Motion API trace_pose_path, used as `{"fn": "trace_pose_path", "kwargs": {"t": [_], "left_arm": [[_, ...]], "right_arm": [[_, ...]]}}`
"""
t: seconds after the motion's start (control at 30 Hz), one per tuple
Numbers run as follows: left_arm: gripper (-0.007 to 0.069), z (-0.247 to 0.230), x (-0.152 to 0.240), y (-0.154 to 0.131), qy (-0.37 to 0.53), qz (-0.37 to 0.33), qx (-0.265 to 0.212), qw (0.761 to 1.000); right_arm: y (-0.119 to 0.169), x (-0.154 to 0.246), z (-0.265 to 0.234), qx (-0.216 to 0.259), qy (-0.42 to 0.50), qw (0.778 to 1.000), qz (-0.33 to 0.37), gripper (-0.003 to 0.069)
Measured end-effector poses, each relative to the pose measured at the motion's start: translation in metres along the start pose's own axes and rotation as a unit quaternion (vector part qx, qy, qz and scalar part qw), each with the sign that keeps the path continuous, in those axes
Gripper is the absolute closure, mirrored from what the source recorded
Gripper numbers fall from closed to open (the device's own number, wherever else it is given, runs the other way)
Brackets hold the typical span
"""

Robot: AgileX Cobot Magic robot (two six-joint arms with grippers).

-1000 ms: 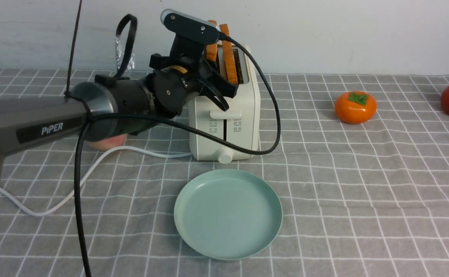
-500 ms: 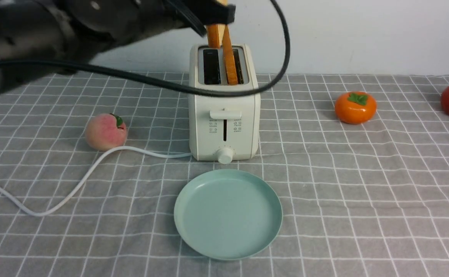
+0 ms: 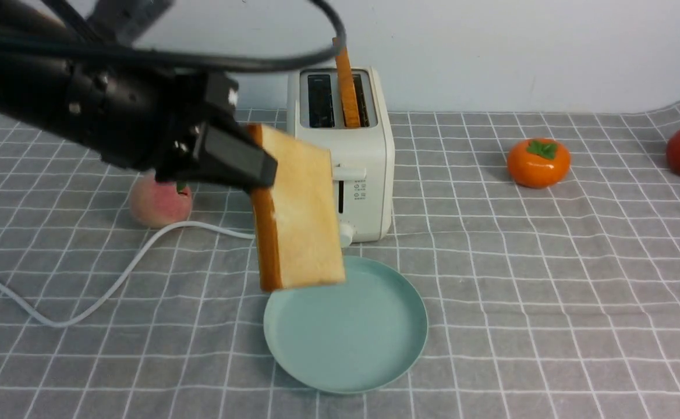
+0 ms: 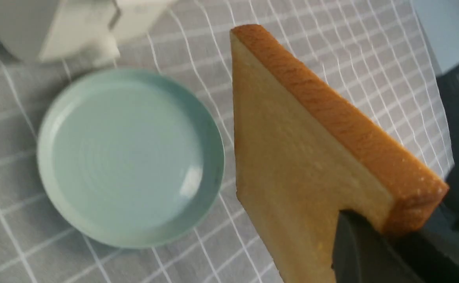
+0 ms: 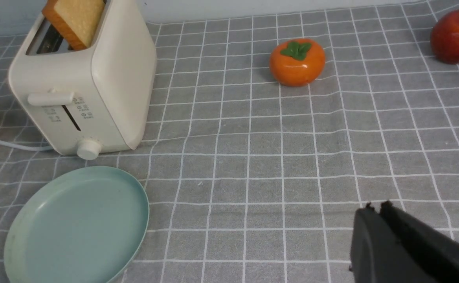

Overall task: Take toasted bread from bread machine on grey coffee table place on plate.
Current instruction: 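Place the slice of bread on the plate with the left gripper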

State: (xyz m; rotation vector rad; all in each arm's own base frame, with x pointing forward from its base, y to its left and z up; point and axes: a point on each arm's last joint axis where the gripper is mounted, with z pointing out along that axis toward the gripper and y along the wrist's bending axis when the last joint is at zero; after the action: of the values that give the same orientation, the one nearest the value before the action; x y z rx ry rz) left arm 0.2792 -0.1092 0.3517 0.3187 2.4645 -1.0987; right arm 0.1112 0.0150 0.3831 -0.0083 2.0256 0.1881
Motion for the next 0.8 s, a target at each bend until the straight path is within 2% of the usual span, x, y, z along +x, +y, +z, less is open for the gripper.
{"fn": "trace_pose_path", "kwargs": {"t": [0.2, 0.47, 0.7, 0.8], "left_arm": [[0.0597, 0.051, 0.012, 0.047, 0.024, -0.057, 0.021, 0.998], [0.0597, 0.097, 0.001, 0.082, -0.006, -0.105, 0.075, 0.992], [0.0592, 0.116, 0.005, 0.103, 0.008, -0.128, 0.068, 0.989], [0.0545, 0.124, 0.006, 0.113, 0.007, -0.139, 0.053, 0.989]], "right_arm": [[0.000, 0.000, 0.000, -0.001, 0.000, 1.000, 0.001, 0.0636], [0.000, 0.000, 0.000, -0.001, 0.000, 1.000, 0.001, 0.0629], [0.000, 0.000, 0.000, -0.001, 0.000, 1.000, 0.001, 0.0622], [0.000, 0.000, 0.000, -0.001, 0.000, 1.000, 0.001, 0.0618]]}}
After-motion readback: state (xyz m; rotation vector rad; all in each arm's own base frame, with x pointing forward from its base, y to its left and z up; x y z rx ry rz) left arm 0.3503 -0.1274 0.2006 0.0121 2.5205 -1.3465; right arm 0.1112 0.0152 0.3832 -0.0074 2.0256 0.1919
